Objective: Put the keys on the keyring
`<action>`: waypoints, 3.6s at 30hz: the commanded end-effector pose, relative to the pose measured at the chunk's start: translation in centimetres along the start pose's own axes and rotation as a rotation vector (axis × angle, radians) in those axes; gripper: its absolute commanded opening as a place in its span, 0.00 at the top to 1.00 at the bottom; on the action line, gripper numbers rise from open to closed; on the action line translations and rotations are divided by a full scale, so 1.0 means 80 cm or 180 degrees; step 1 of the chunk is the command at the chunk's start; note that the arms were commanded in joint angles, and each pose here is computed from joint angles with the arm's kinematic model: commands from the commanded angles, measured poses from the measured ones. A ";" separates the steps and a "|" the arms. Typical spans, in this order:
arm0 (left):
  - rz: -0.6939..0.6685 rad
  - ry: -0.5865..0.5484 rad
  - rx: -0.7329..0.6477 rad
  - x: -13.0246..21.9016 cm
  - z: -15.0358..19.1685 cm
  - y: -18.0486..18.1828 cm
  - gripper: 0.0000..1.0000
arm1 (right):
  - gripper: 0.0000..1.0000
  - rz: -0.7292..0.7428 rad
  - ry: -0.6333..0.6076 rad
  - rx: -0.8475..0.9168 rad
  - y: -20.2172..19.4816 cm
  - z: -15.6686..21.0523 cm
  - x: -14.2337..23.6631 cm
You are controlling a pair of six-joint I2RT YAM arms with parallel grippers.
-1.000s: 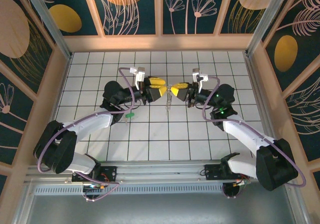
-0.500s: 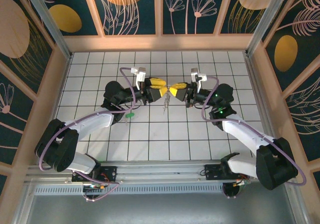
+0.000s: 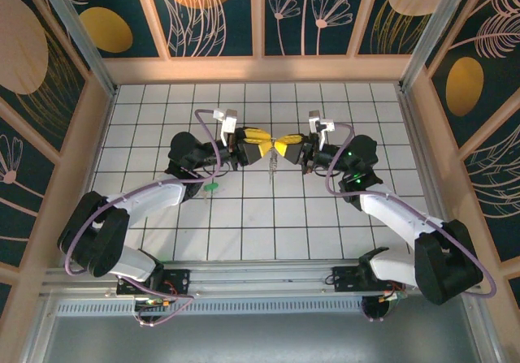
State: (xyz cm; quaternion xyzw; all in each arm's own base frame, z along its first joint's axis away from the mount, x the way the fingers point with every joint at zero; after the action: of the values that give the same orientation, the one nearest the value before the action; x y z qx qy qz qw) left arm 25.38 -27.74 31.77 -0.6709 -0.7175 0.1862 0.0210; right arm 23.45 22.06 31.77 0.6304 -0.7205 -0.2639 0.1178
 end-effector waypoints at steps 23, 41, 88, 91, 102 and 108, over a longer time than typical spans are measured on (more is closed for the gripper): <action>0.0168 0.0017 -0.0154 -0.007 -0.005 -0.008 1.00 | 0.78 0.0058 -0.0094 0.0181 0.005 -0.020 -0.002; -0.0036 0.0572 -0.0698 -0.019 -0.005 0.007 1.00 | 0.35 0.1607 -0.0243 -0.0110 -0.073 -0.009 0.059; 0.0174 0.1181 -0.0913 -0.022 0.015 0.015 1.00 | 0.55 0.0151 0.0404 0.0039 -0.008 0.008 0.052; 0.0194 0.1171 -0.0914 -0.022 0.013 0.014 1.00 | 0.58 0.0144 0.0419 0.0018 -0.012 0.008 0.046; 0.0275 0.1142 -0.0888 -0.021 0.011 0.007 1.00 | 0.64 0.0121 0.0413 -0.0001 -0.020 0.007 0.031; 0.0293 0.1136 -0.0881 -0.022 0.010 0.006 1.00 | 0.65 0.0069 0.0445 -0.0001 -0.021 0.007 0.021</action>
State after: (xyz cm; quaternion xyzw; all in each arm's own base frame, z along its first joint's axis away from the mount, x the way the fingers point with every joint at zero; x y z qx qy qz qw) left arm 26.43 -29.75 28.87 -0.7104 -0.6981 -0.0325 0.0830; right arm 24.29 19.95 28.46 0.6198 -0.7215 -0.2337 0.2016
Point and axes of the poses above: each hand's point on the last joint's axis, 136 mm out from that joint toward the fingers, its own x axis back along the fingers, its own y axis along the line the jaws close on, z = x × y, the point moved 5 cm from there along x, back along the fingers, and after that the axes turned 9 degrees about -x, right-handed, at the moved point
